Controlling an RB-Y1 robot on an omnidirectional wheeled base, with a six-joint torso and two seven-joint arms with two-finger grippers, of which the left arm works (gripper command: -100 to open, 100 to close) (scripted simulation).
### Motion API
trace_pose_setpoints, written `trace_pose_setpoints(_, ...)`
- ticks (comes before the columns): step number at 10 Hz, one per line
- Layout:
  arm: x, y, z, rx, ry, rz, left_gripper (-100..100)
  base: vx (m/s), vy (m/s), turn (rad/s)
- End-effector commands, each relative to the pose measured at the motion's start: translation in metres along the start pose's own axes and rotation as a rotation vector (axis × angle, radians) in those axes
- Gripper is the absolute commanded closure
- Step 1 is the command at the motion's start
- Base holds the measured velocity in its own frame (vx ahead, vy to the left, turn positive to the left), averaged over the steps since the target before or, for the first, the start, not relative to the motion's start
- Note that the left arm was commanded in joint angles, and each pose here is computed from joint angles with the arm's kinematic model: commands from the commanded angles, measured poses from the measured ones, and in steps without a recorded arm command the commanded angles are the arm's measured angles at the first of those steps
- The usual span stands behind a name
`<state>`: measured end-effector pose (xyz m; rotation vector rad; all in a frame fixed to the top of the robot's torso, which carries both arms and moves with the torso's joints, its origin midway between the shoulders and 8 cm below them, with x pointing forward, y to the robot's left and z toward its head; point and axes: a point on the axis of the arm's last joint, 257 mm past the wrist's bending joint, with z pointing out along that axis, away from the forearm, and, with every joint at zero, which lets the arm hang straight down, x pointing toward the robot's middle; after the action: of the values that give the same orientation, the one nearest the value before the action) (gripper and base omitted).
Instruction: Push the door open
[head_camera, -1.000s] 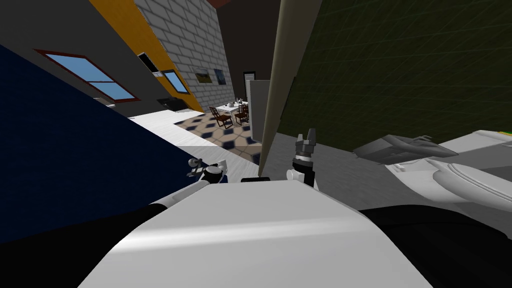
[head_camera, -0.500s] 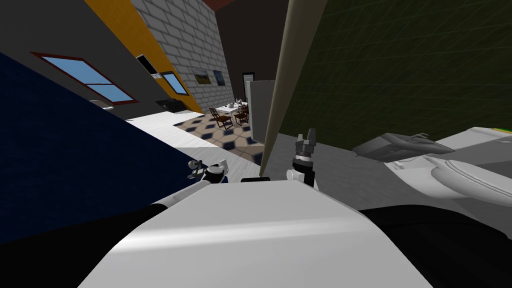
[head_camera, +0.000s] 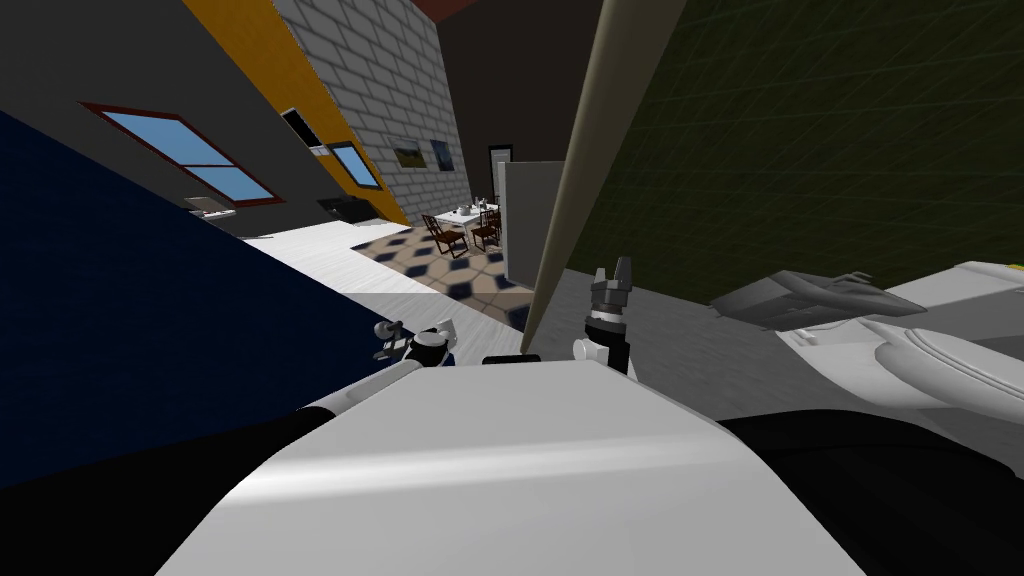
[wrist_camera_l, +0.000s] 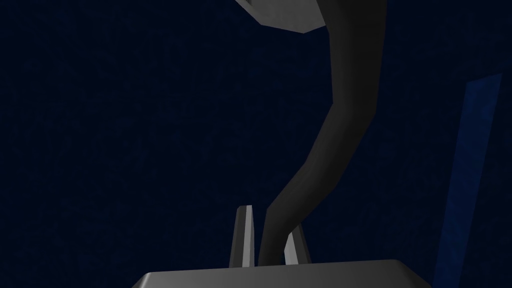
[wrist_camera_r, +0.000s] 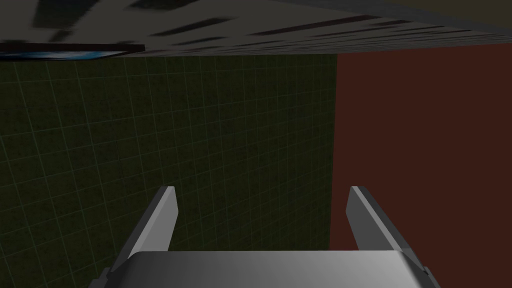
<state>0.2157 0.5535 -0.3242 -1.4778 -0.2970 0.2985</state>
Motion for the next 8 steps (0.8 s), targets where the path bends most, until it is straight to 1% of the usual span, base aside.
trace_pose_setpoints(1,-0.0049,0.0031,-0.0028,-0.002,-0.007,0.008,100,0.0,0.0,0.0)
trace_pose_setpoints(7,-0.0049,0.0031,-0.0028,-0.002,-0.007,0.008,100,0.0,0.0,0.0)
trace_pose_setpoints(8,-0.0105,0.0034,0.0034,-0.008,-0.039,0.012,100,0.036,0.045,0.121)
